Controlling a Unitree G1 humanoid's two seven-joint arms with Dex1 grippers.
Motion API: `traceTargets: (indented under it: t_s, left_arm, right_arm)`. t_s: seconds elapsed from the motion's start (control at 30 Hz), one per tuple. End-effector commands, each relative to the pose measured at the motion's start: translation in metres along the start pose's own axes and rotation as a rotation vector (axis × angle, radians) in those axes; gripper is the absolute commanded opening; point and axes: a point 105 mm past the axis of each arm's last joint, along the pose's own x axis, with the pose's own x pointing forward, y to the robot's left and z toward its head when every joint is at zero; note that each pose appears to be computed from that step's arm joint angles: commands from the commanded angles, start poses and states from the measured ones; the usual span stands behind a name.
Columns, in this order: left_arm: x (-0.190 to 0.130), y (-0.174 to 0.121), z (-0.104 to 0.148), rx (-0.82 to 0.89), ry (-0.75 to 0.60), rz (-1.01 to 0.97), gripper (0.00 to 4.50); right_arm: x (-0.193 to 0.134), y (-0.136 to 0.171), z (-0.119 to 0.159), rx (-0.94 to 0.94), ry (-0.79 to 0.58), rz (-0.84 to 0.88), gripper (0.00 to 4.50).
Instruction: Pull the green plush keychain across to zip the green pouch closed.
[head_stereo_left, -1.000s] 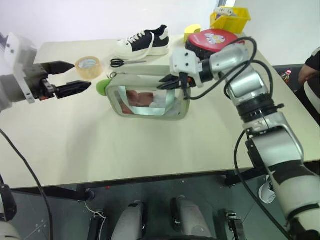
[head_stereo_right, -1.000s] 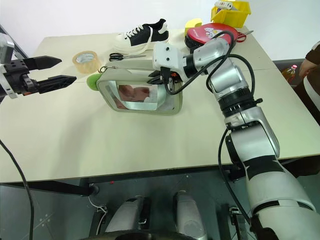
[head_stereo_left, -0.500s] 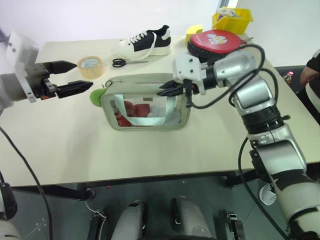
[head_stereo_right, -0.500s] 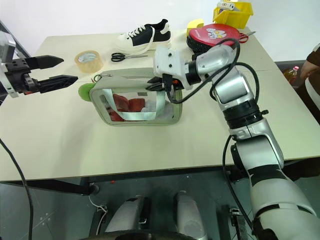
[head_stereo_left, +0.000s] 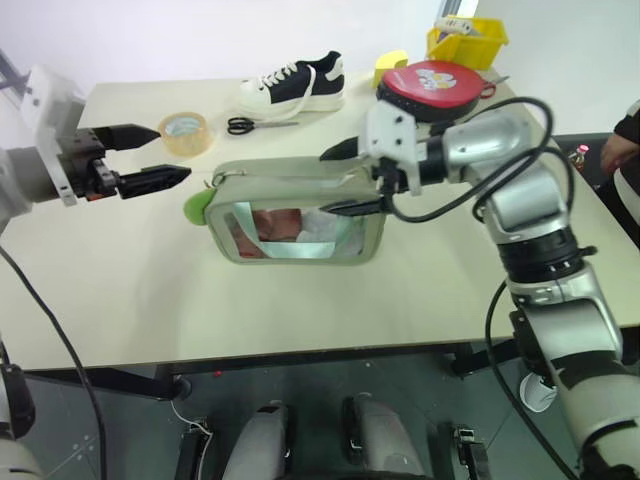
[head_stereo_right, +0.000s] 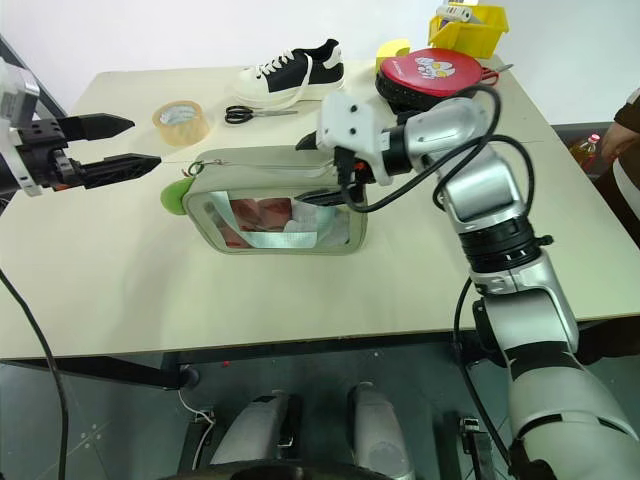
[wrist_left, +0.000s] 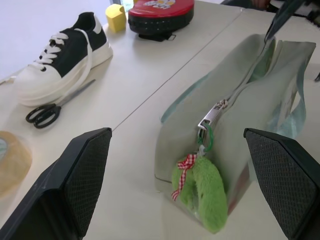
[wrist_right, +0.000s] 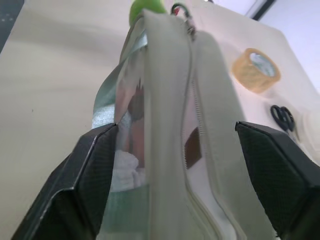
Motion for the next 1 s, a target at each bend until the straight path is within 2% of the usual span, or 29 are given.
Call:
traceTargets:
  t_s: [0.03,0.2,0.37,0.47,0.57,0.63,1.0]
  left_arm:
    - [-0.013,0.006,0.005,0.014,-0.008,0.045,4.50]
    - [-0.015,0.008,-0.005,-0.007,0.017,0.054,4.50]
    - [-0.008,0.005,-0.008,-0.010,0.021,0.031,4.50]
    - [-0.001,0.001,-0.011,-0.011,0.034,0.003,4.50]
    - [0.004,-0.004,-0.017,-0.003,0.057,-0.019,4.50]
    - [0.007,-0.005,-0.020,-0.004,0.060,-0.024,4.50]
    - [0.039,-0.019,-0.051,0.008,0.108,-0.077,4.50]
  right_arm:
    - [-0.032,0.000,0.020,0.004,-0.029,-0.062,3.61]
    - [-0.050,0.022,-0.001,0.098,0.041,-0.052,3.61]
    - [-0.042,0.027,-0.034,0.158,0.078,-0.116,3.61]
    - [-0.037,0.026,-0.044,0.182,0.081,-0.139,2.71]
    - [-0.035,0.025,-0.048,0.185,0.078,-0.153,1.25]
    - [-0.034,0.024,-0.050,0.181,0.080,-0.162,0.10]
    - [-0.028,0.023,-0.050,0.121,0.082,-0.183,0.04]
